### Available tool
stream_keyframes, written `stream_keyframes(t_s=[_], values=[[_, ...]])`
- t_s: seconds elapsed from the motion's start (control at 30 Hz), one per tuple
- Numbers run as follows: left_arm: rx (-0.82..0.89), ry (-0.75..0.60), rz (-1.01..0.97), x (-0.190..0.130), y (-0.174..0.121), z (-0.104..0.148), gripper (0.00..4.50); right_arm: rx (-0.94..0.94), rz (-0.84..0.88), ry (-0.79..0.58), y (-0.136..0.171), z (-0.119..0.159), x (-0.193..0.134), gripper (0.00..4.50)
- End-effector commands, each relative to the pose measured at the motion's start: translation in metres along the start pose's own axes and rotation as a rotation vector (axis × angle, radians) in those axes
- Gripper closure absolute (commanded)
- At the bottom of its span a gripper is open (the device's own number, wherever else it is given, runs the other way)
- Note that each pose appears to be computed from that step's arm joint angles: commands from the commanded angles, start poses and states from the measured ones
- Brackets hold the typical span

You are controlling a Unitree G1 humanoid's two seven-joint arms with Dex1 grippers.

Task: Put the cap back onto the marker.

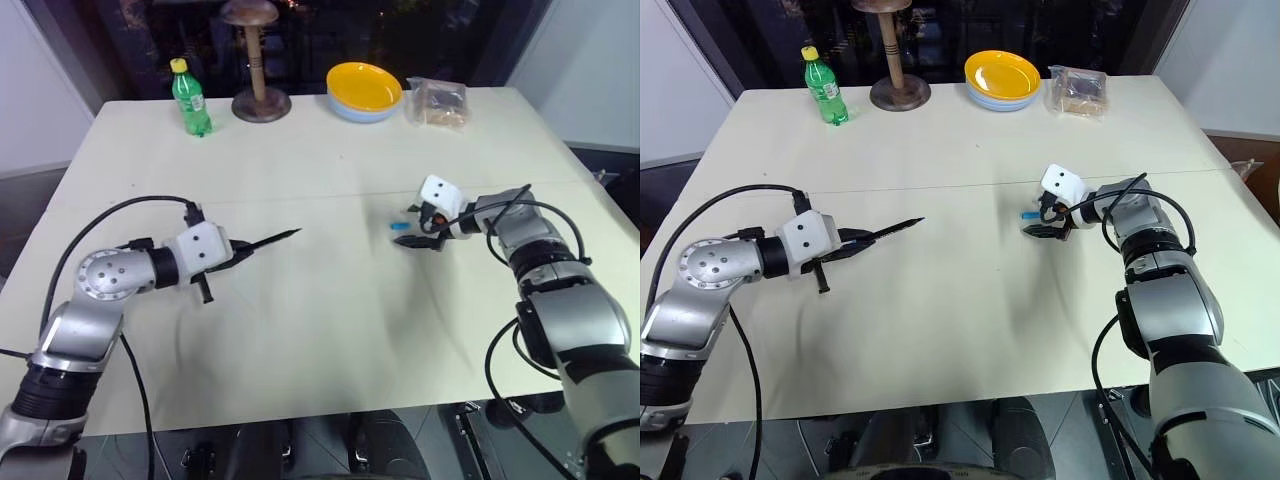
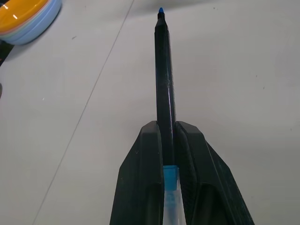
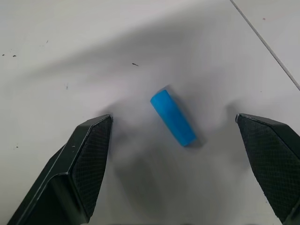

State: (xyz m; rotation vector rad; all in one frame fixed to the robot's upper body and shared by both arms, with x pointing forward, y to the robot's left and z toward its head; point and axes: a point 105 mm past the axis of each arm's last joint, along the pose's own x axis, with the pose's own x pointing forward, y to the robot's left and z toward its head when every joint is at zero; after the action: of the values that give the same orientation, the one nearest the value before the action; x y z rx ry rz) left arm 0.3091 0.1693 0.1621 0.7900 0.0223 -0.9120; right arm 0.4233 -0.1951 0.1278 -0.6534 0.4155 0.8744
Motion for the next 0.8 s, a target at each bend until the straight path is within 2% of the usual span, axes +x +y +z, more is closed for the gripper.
stream_keyframes(t_s=[0.03, 0.1, 0.2, 0.3, 0.33, 0.37, 0.67, 0.77, 0.8], values=[[0.045, -0.027, 0.033, -0.0055, 0.0096, 0.0142, 4.47, -0.010, -0.027, -0.037, -0.0072, 0.0129, -0.0031, 0.13], [0.046, -0.027, 0.034, -0.0060, 0.0097, 0.0145, 4.47, -0.011, -0.025, -0.037, -0.0065, 0.0128, -0.0023, 0.13], [0.047, -0.024, 0.036, -0.0066, 0.0102, 0.0145, 4.50, -0.009, -0.028, -0.035, -0.0062, 0.0122, -0.0010, 0.87], [0.049, -0.023, 0.038, -0.0064, 0.0107, 0.0146, 4.50, -0.010, -0.019, -0.034, -0.0046, 0.0116, -0.0003, 0.87], [0.049, -0.023, 0.039, -0.0063, 0.0108, 0.0147, 4.50, -0.011, -0.023, -0.033, -0.0050, 0.0114, -0.0002, 1.43], [0.050, -0.023, 0.039, -0.0062, 0.0109, 0.0148, 4.50, -0.011, -0.029, -0.032, -0.0055, 0.0113, -0.0002, 1.68], [0.052, -0.025, 0.040, -0.0041, 0.0121, 0.0139, 4.50, 0.004, -0.029, -0.037, -0.0057, 0.0102, -0.0013, 1.68], [0.054, -0.027, 0.040, -0.0033, 0.0129, 0.0157, 4.50, 0.003, -0.028, -0.030, -0.0049, 0.0081, -0.0007, 2.48], [0.055, -0.027, 0.040, -0.0033, 0.0131, 0.0162, 4.50, 0.003, -0.029, -0.029, -0.0048, 0.0076, -0.0005, 2.48]])
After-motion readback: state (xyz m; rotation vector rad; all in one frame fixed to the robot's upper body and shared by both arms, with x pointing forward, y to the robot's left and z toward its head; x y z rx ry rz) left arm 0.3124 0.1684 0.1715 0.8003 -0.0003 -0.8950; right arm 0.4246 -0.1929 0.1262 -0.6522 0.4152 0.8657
